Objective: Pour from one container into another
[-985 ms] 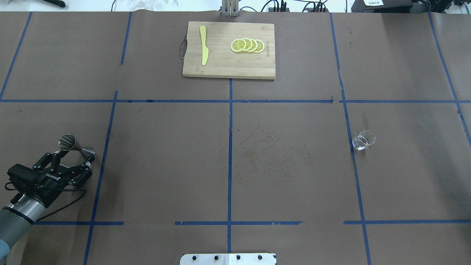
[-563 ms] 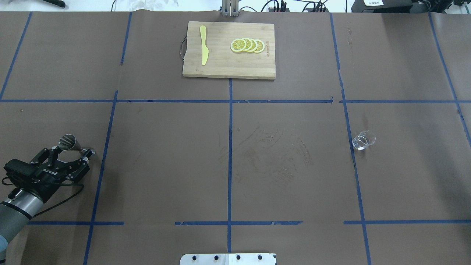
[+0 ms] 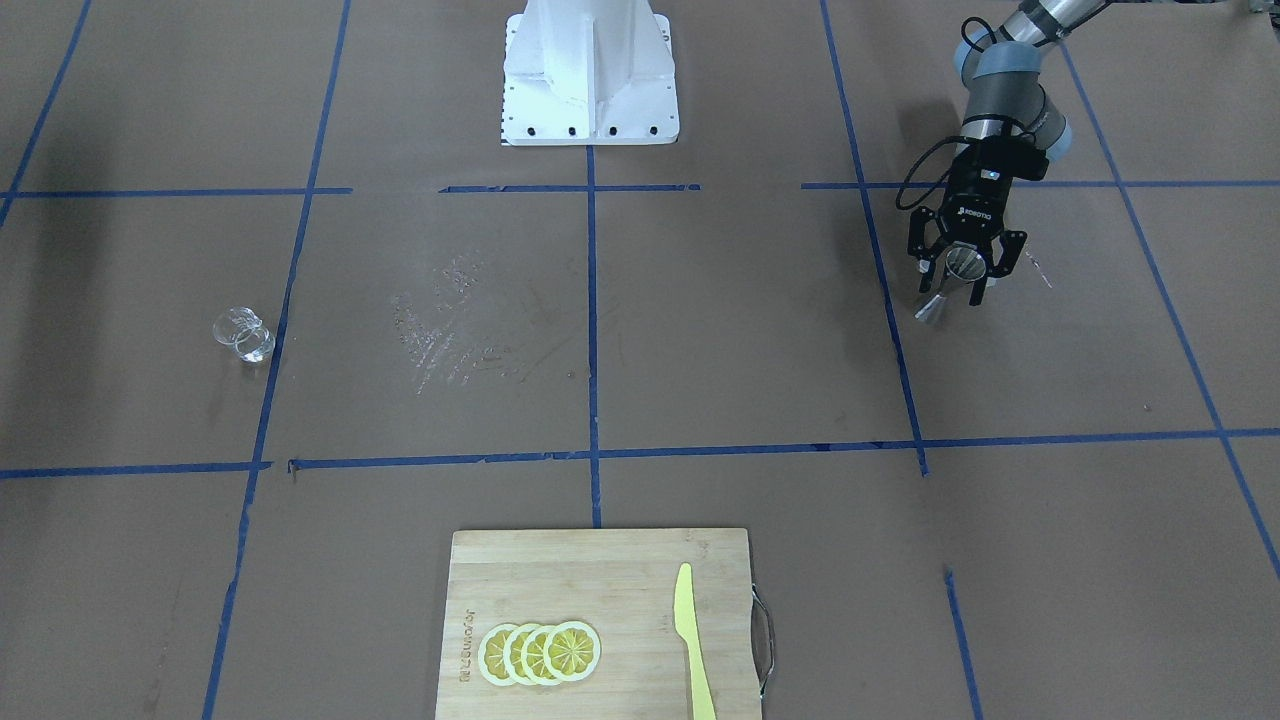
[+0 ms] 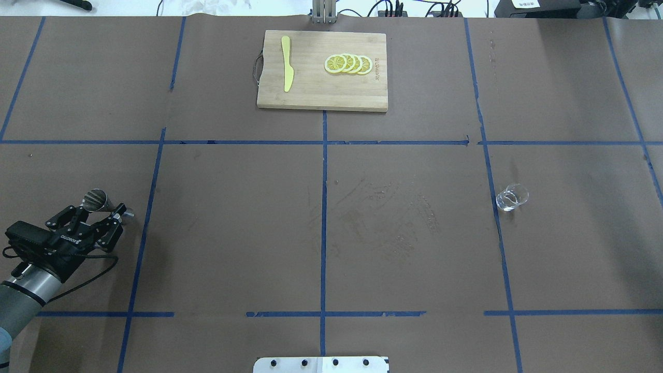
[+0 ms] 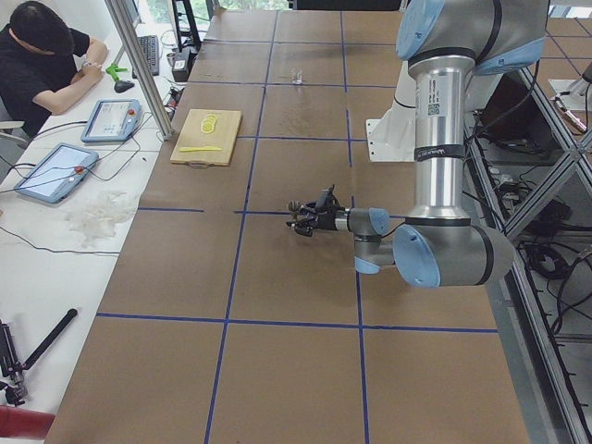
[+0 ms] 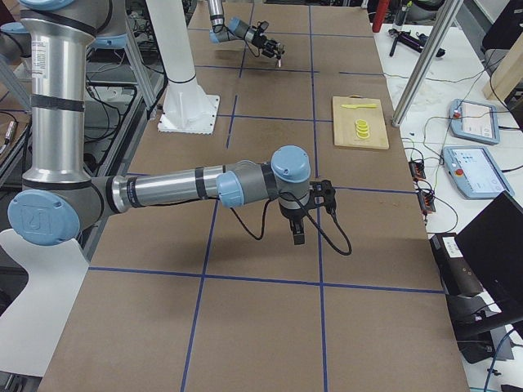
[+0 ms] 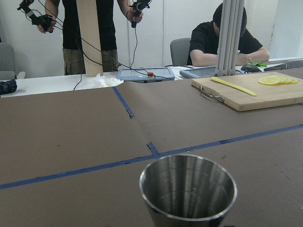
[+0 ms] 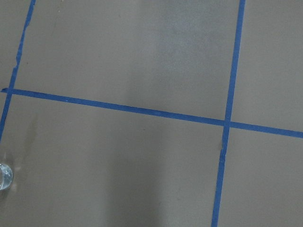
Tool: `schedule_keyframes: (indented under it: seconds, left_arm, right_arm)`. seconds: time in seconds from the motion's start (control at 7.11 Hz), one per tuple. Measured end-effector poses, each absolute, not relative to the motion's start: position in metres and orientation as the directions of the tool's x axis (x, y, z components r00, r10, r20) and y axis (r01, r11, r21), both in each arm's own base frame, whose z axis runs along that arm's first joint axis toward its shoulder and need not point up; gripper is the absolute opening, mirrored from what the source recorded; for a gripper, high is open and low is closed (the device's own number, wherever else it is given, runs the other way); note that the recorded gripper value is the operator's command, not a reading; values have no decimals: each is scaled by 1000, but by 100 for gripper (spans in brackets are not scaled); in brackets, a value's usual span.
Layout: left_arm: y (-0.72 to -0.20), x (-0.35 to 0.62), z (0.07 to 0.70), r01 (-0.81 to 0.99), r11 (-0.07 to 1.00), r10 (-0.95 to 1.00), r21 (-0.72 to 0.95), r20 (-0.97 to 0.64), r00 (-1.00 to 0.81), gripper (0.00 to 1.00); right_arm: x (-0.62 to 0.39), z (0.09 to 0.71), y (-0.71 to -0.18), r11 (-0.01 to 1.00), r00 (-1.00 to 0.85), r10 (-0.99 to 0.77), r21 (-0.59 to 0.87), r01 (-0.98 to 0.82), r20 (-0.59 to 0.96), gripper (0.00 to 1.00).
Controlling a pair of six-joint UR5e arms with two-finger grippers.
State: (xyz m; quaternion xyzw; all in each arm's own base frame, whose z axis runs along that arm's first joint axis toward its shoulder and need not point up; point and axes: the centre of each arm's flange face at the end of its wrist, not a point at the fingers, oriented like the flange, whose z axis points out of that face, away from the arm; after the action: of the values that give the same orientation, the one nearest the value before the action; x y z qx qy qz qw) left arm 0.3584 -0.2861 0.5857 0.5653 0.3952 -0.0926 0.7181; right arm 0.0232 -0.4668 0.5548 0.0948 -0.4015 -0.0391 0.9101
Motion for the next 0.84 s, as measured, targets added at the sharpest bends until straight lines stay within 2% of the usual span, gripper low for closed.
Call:
schedule_keyframes:
  seconds: [0.84]
  left_arm:
    - [-284, 363, 585, 580, 348, 318, 737, -675, 666, 63]
  right_arm:
    - [25, 555, -466, 979, 675, -146, 205, -8, 723, 100]
